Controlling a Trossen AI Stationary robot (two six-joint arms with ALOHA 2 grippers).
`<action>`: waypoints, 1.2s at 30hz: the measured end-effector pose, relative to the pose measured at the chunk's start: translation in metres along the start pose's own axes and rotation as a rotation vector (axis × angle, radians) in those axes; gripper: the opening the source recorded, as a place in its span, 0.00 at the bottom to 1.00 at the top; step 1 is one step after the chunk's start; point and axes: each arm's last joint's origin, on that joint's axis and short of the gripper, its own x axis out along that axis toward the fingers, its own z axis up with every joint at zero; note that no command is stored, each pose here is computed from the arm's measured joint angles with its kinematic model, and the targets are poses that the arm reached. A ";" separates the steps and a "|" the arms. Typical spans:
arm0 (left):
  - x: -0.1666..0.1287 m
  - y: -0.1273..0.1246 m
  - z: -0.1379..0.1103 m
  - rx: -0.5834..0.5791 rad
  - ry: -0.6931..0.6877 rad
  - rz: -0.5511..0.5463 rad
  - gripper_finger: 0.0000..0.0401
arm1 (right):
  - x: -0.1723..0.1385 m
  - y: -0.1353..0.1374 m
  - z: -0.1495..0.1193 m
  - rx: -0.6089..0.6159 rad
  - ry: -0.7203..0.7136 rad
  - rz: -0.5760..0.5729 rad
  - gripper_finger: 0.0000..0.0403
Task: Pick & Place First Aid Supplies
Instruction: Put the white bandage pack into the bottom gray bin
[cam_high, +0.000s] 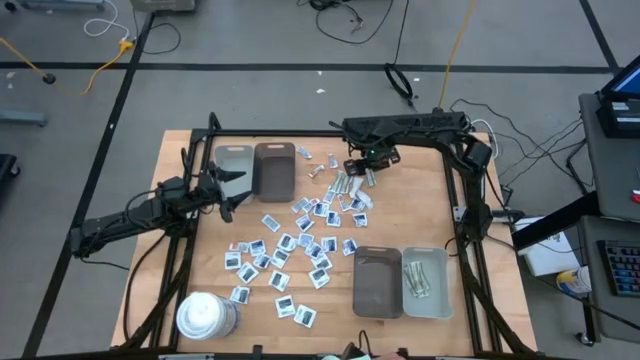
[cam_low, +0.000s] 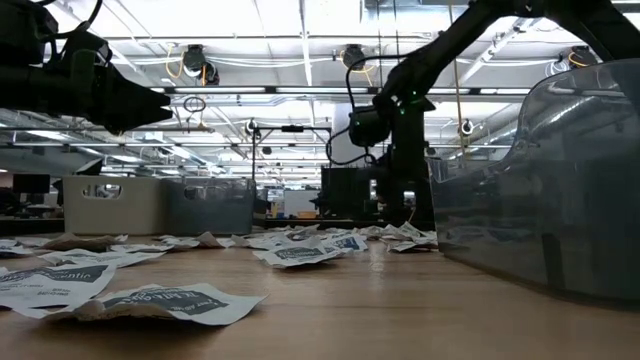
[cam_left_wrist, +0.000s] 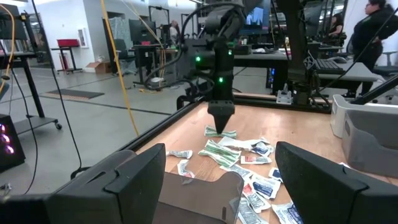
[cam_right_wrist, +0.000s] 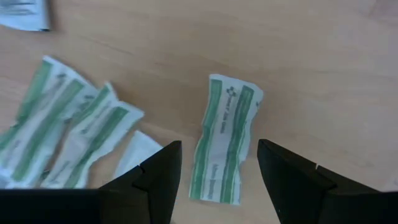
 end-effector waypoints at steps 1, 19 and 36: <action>0.000 0.000 0.000 0.000 0.000 0.000 0.76 | 0.002 -0.001 -0.001 0.002 0.002 -0.002 0.52; 0.000 0.000 0.000 0.000 0.000 0.000 0.76 | 0.012 -0.002 -0.004 -0.003 0.005 0.035 0.05; 0.000 0.000 0.000 0.000 0.000 0.000 0.76 | -0.042 0.000 -0.004 0.038 0.000 0.143 0.01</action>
